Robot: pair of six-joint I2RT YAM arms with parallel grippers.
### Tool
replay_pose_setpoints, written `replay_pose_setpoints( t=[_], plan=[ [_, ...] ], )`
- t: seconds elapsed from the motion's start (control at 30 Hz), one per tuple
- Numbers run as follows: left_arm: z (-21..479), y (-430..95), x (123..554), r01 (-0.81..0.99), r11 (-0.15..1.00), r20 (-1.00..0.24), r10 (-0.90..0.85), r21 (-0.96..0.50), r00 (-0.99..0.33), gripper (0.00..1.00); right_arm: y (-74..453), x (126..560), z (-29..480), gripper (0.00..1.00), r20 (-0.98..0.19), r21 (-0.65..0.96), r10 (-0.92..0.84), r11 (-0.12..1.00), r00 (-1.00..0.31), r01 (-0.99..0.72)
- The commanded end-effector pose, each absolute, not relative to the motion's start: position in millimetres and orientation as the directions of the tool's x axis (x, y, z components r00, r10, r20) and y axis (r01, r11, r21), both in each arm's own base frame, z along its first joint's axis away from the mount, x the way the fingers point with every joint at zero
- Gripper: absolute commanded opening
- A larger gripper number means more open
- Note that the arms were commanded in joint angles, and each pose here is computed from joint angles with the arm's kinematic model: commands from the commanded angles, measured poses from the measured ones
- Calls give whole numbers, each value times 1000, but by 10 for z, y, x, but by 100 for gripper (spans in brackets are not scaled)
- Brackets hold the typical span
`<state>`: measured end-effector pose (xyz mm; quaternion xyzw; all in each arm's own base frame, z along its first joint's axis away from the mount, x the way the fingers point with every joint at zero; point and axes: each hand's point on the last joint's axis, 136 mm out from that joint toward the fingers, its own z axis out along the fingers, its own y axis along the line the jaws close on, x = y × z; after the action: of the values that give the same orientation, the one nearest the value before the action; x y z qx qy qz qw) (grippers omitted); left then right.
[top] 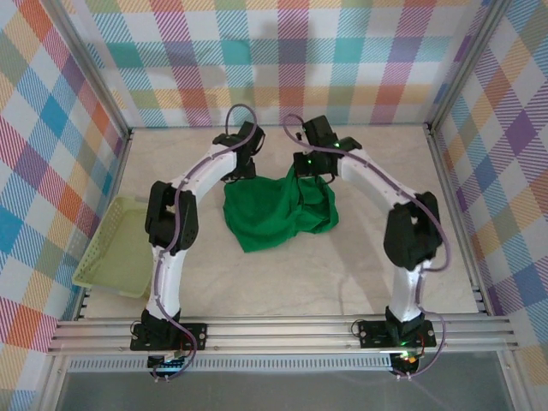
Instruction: Fold the inside-out t-shirt
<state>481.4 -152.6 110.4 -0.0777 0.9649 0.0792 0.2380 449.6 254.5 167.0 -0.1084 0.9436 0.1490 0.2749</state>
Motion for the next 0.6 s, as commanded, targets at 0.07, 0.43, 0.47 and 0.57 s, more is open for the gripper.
replay_pose_setpoints(
  t=[0.07,0.43,0.47,0.57],
  plan=[
    [1537,-1554,4442,-167,985,-556,-121,33,-822,73,2374,4675,1419,35,-466,155,-112,966,-878,-205],
    [855,-2173,3646,-19,994,-508,-74,-112,-858,77,2427,3829,1318,65,-478,151,-245,923,-844,-354],
    [803,-2176,3634,-21,993,-503,-78,-118,-861,76,2464,3758,1265,65,-472,138,-272,917,-839,-375],
    [674,-2222,3612,-11,990,-485,-77,-137,-871,71,2527,3619,1108,67,-454,114,-320,905,-831,-410]
  ],
)
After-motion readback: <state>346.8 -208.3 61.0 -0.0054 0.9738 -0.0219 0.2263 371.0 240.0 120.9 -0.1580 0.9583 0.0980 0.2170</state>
